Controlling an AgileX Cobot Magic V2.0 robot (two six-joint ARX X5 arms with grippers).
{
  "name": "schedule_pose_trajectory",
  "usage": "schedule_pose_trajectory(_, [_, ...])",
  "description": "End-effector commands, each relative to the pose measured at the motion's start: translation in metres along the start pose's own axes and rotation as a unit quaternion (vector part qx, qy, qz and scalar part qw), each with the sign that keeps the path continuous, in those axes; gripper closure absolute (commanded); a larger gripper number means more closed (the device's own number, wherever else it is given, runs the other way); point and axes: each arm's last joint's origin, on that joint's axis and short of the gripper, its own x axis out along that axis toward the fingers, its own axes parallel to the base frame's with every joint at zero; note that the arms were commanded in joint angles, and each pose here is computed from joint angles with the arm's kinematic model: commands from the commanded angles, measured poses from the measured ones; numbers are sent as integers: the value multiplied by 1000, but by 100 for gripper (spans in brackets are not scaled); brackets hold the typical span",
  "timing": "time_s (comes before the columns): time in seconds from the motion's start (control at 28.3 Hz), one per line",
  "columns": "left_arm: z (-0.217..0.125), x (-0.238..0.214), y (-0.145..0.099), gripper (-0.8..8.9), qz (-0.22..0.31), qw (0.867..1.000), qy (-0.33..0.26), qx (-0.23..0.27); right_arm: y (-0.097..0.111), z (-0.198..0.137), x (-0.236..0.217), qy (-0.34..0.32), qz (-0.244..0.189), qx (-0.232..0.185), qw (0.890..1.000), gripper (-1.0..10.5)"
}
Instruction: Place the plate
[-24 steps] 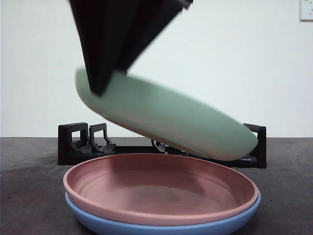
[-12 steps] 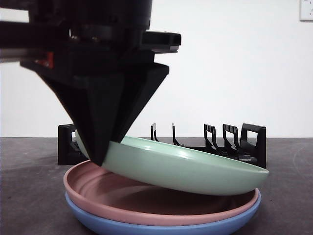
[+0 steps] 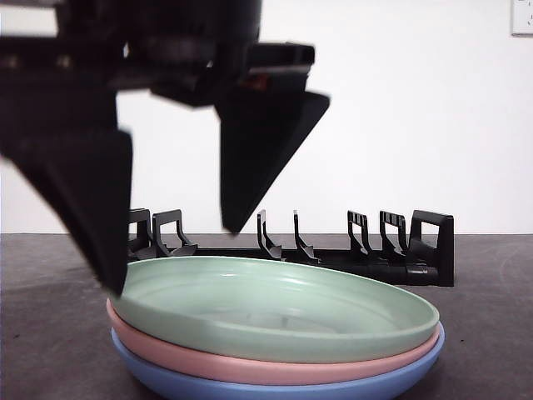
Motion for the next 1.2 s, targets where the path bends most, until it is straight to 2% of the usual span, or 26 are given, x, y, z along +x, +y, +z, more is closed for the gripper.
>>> schedule_pose_trajectory(0.04, [3,-4,-1,313,-2,1000,-14,9,-8,1,-25,-29,12,15,999,545])
schedule_pose_trajectory(0.14, [4,-4,-1,313,-3,1000,-14,5,-36,-3,-60,-60,26,44,997,544])
schedule_pose_trajectory(0.28, [4,-4,-1,313,-3,1000,-14,-12,-85,-21,-110,-105,28,94,990,544])
schedule_pose_trajectory(0.39, [4,-4,-1,313,-3,1000,-15,-15,-121,-48,-142,-133,3,126,983,544])
schedule_pose_trajectory(0.53, [4,-4,-1,314,-3,999,-14,-32,-148,-92,-170,-188,33,156,969,544])
schedule_pose_trajectory(0.74, [3,-4,-1,313,-3,998,-9,-68,-169,-151,-179,-245,78,207,944,544])
schedule_pose_trajectory(0.95, [3,-4,-1,313,-2,998,-10,-69,-182,-191,-181,-293,110,255,915,545])
schedule_pose_trajectory(1.09, [4,-4,-1,314,4,998,-14,-65,-187,-203,-184,-312,121,266,904,545])
schedule_pose_trajectory(1.2, [3,-4,0,322,19,998,-15,-61,-188,-205,-184,-315,122,268,902,545])
